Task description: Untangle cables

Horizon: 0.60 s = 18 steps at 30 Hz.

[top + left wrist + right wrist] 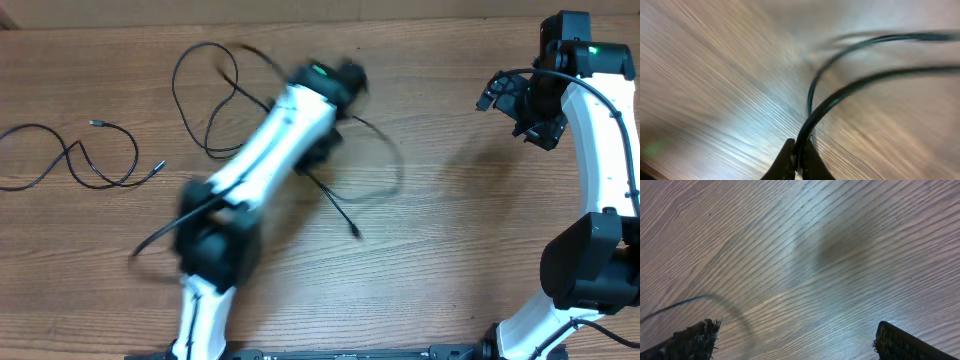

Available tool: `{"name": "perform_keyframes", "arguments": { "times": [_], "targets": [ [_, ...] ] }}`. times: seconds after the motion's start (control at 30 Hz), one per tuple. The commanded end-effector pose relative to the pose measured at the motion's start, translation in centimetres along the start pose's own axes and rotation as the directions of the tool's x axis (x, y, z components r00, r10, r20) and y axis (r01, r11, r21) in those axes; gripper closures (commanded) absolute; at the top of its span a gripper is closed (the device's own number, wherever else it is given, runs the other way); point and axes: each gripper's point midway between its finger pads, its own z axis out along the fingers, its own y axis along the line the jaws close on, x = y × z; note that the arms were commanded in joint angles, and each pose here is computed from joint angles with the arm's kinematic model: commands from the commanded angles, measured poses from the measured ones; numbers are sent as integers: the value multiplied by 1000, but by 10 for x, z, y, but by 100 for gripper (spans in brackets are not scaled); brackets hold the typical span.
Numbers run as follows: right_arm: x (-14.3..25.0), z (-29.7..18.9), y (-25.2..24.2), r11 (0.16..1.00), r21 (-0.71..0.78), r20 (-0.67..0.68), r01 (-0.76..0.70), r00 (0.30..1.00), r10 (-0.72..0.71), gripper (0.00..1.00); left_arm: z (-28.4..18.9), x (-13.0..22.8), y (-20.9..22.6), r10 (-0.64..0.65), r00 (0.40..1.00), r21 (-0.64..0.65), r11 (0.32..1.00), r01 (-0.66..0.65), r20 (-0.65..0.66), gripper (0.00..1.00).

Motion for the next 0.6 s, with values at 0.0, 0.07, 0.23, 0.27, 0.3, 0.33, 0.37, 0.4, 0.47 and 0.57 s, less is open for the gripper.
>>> {"name": "perform_keyframes", "arguments": {
  "times": [0.0,0.07,0.23,0.27,0.3,0.33,0.37,0.4,0.47,0.57],
  "targets": [
    [-6,-7,2,1000,-10,26,-4,1000,4,0,-115,-45,53,56,974,196,975,-99,218,96],
    [-6,-7,2,1000,-11,26,-4,1000,4,0,-151,-60,90,2,959,254,964,-77,283,96],
    [-6,-7,3,1000,-13,28,-3,1000,3,0,-195,-94,169,-190,902,326,943,58,387,96],
    [-7,-7,3,1000,-14,31,-2,1000,3,0,-197,-99,182,-230,897,340,935,97,377,96],
    [-7,-7,3,1000,-15,33,-2,999,3,0,-196,-101,186,-226,905,350,932,93,361,96],
    [-8,-7,4,1000,-16,35,-2,999,3,0,-195,-101,185,-209,914,359,930,77,347,96],
    [-8,-7,4,1000,-16,35,-2,999,3,0,-193,-99,182,-176,925,366,930,44,336,96],
    [-8,-7,4,1000,-16,35,-2,999,3,0,-194,-98,176,-106,935,373,927,-30,338,96],
    [-8,-7,4,1000,-15,35,-2,999,2,0,-196,-102,179,-45,924,350,932,-98,379,96],
    [-8,-7,4,1000,-15,35,-2,999,2,0,-212,-118,201,-104,894,338,940,-55,435,96]
  ]
}}
